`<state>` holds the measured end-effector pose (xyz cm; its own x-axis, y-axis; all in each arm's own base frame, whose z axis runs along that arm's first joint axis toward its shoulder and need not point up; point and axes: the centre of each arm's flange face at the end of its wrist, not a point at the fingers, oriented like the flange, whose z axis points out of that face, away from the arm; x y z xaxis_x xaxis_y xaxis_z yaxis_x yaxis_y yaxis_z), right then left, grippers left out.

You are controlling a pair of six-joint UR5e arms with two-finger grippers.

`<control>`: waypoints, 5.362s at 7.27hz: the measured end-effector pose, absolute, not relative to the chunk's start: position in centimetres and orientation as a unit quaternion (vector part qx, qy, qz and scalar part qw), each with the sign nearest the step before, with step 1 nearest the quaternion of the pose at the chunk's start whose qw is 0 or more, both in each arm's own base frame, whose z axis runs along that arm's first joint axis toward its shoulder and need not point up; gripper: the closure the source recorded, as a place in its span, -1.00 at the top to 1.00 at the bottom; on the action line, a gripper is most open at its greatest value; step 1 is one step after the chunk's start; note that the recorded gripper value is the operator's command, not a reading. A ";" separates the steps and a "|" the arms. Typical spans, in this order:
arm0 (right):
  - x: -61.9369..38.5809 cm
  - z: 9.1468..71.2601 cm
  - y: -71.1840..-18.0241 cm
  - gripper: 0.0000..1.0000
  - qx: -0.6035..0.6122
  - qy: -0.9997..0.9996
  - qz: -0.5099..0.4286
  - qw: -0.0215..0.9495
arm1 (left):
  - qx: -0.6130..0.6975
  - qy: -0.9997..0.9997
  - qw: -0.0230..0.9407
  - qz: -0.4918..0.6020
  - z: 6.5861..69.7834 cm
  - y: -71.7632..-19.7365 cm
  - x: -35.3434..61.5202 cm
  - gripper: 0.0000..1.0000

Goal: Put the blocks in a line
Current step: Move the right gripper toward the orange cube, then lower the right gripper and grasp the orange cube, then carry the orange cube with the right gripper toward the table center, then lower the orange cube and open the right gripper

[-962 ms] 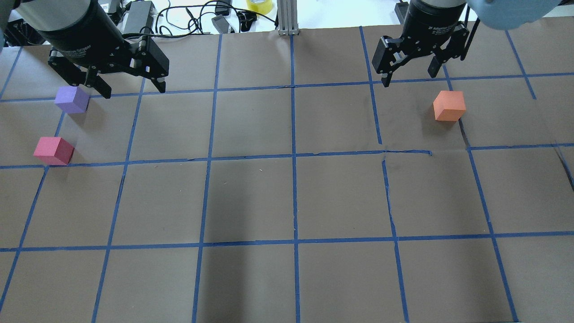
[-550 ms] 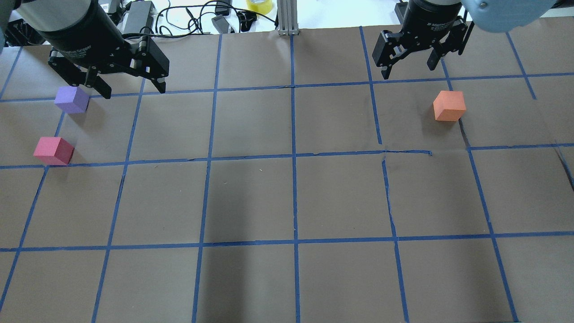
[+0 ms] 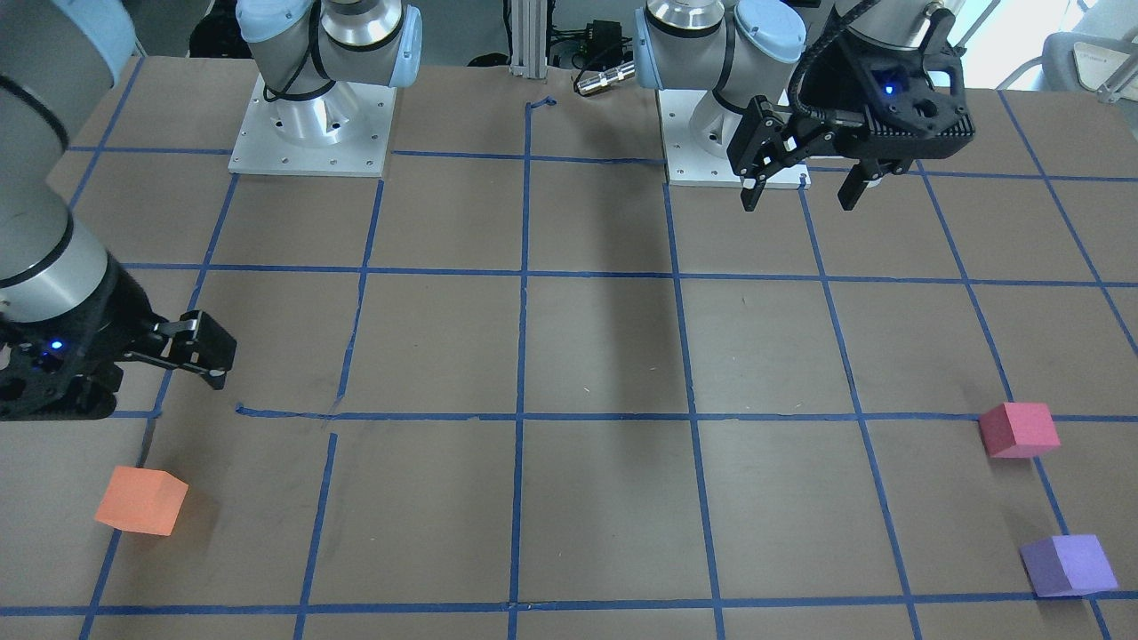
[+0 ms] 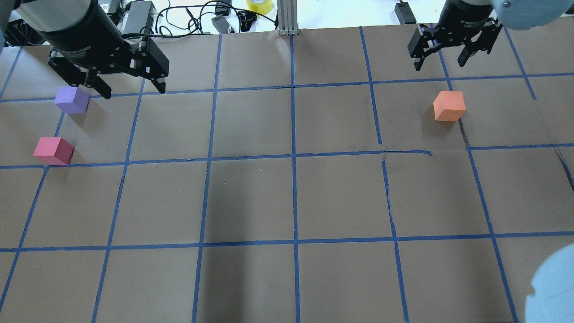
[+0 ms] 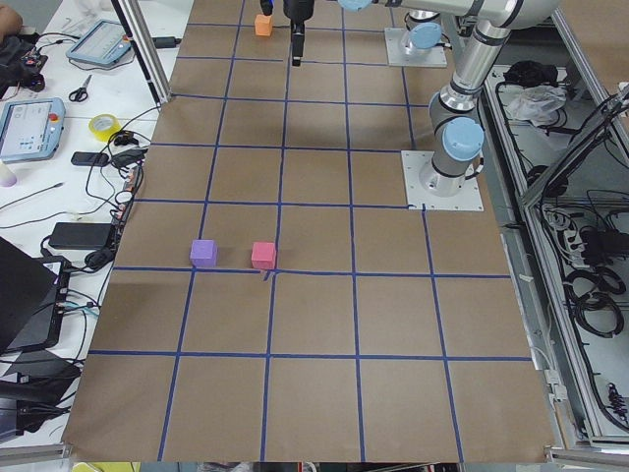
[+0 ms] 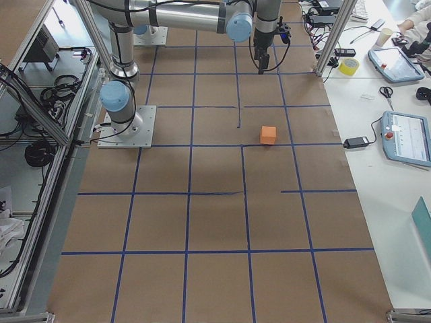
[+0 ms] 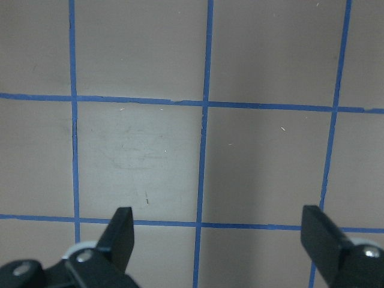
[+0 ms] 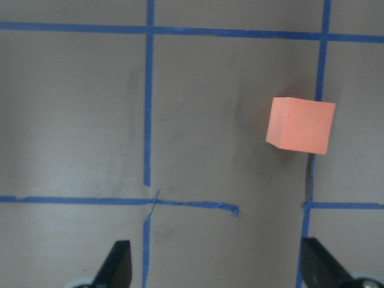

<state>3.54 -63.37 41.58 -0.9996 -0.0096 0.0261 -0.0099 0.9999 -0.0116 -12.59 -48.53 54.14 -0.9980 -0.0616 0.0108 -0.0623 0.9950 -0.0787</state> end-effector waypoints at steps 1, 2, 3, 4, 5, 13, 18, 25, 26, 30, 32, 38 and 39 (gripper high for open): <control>-0.2 38.5 -65.5 1.00 -0.019 -1.000 0.010 0.017 | 0.031 -0.999 0.004 0.040 54.2 -48.5 -12.6 1.00; -3.4 35.1 -67.1 1.00 -0.038 -0.999 0.010 0.021 | 0.030 -0.999 0.004 0.040 54.2 -48.5 -12.6 1.00; -6.2 31.5 -68.2 1.00 -0.055 -0.998 0.007 0.021 | 0.030 -0.999 0.004 0.040 54.2 -48.5 -12.6 1.00; -8.3 28.5 -69.0 1.00 -0.068 -0.997 0.009 0.023 | 0.030 -0.999 0.004 0.040 54.2 -48.5 -12.6 1.00; -9.3 26.3 -69.6 1.00 -0.076 -0.997 0.015 0.023 | 0.030 -0.999 0.003 0.040 54.2 -48.5 -12.6 1.00; -7.9 21.4 -70.3 0.81 -0.064 -0.998 -0.006 0.008 | 0.031 -0.999 0.004 0.039 54.1 -48.5 -12.6 1.00; -7.4 19.4 -69.7 -0.49 -0.051 -0.998 -0.022 0.007 | 0.030 -0.999 0.004 0.038 54.1 -48.5 -12.7 1.00; 27.7 25.4 -66.3 -0.46 0.088 -0.995 0.027 -0.032 | 0.029 -0.999 0.004 0.038 54.0 -48.5 -12.7 1.00; 31.3 24.4 -65.6 -0.46 0.077 -0.996 0.022 -0.039 | 0.029 -0.999 0.004 0.038 54.0 -48.5 -12.7 1.00; 38.7 21.0 -65.7 -0.35 0.056 -0.997 0.011 -0.051 | 0.028 -0.999 0.003 0.038 54.0 -48.5 -12.6 1.00; 38.8 20.3 -65.9 -0.36 0.052 -0.997 0.006 -0.051 | 0.028 -0.999 0.003 0.038 54.0 -48.5 -12.6 1.00; 38.8 18.7 -66.0 0.91 0.035 -0.998 -0.003 -0.046 | 0.027 -0.999 0.003 0.036 54.0 -48.5 -12.6 1.00; 38.8 18.6 -66.0 1.00 0.020 -0.999 -0.005 -0.045 | 0.027 -0.999 0.002 0.036 53.9 -48.5 -12.5 1.00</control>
